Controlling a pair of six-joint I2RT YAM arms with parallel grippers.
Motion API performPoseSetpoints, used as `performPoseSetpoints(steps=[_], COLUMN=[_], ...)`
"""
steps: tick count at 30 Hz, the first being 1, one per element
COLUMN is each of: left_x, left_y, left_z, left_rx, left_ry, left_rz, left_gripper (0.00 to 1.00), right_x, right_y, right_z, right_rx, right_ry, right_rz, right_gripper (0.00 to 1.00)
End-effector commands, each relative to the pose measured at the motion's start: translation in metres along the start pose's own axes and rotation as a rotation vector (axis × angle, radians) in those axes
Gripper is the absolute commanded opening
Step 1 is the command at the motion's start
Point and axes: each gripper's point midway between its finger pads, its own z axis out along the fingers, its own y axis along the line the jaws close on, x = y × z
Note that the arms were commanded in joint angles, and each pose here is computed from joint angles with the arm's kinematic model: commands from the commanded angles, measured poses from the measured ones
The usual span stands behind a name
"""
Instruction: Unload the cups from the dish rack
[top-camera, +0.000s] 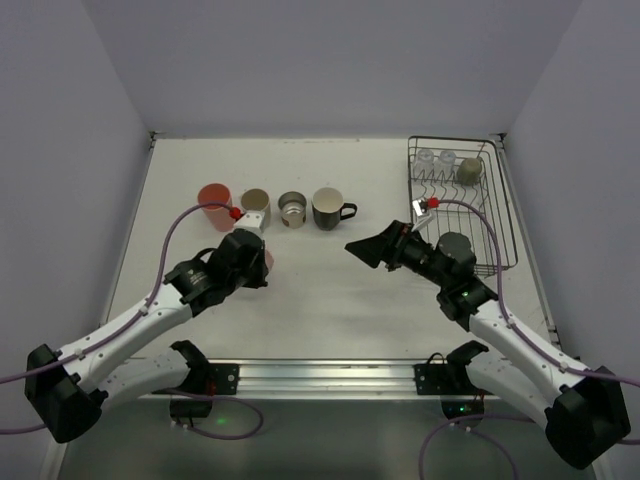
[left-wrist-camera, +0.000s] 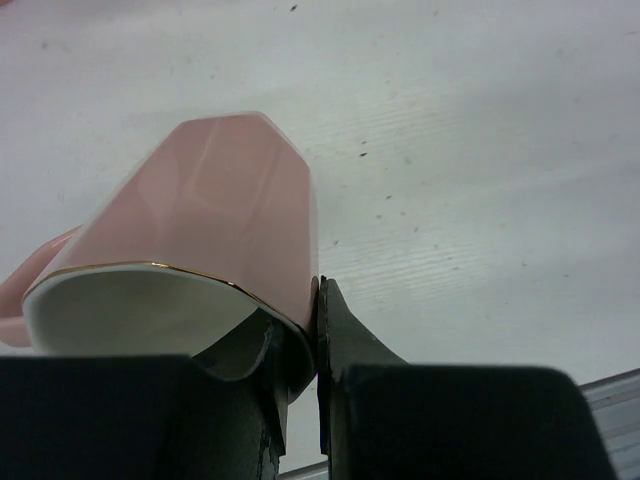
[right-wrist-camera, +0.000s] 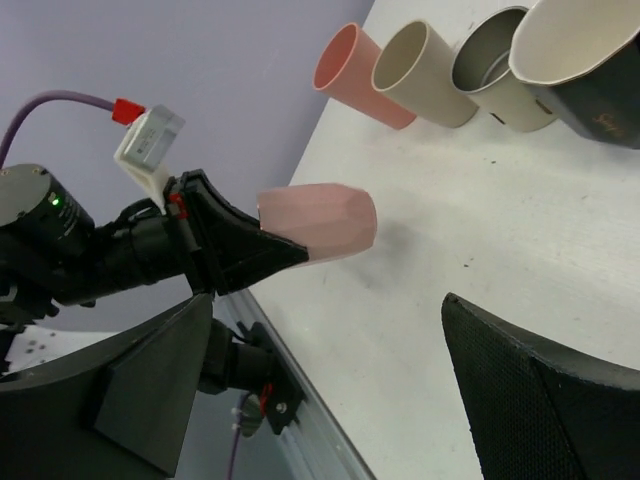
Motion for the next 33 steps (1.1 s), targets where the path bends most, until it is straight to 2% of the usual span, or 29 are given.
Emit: performPoseSetpoints(steps=[1, 7, 11, 14, 23, 26, 27, 32, 33], left_x=[-0.027, -0.046, -0.051, -0.047, -0.024, -0.029, -0.032, -0.057, -0.062], left_y=[0.014, 0.025, 0.052, 0.069, 0.087, 0.092, 0.095, 0.092, 0.091], left_z=[0.004, 0.036, 0.046, 0.052, 0.064, 0.064, 0.063, 0.056, 0.054], left_rx=[-0.084, -0.112, -0.17, -0.193, -0.213, -0.247, -0.266, -0.264, -0.26], left_ry=[-0.058, 0.019, 0.094, 0.143, 0.264, 0.25, 0.235, 0.145, 0.123], left_rz=[-0.018, 0.015, 0.041, 0.04, 0.05, 0.057, 0.061, 0.045, 0.041], left_gripper=[0.0, 0.0, 0.0, 0.0, 0.01, 0.16, 0.25, 0.48, 0.57], right_x=[-0.008, -0.003, -0.001, 0.0, -0.008, -0.008, -0.008, -0.015, -0.017], right_y=[-0.016, -0.021, -0.027, -0.026, -0.026, -0.026, -0.027, -0.026, -0.026], right_z=[-0.006, -0.01, -0.013, -0.014, -0.02, -0.019, -0.018, -0.017, -0.018], right_rx=[0.105, 0.12, 0.14, 0.142, 0.168, 0.168, 0.173, 0.194, 0.198], right_ry=[-0.032, -0.012, -0.014, -0.009, -0.041, -0.039, -0.036, -0.051, -0.055], right_rz=[-0.101, -0.129, -0.142, -0.15, -0.177, -0.175, -0.173, -0.179, -0.182], right_gripper=[0.99, 0.99, 0.99, 0.99, 0.99, 0.99, 0.99, 0.99, 0.99])
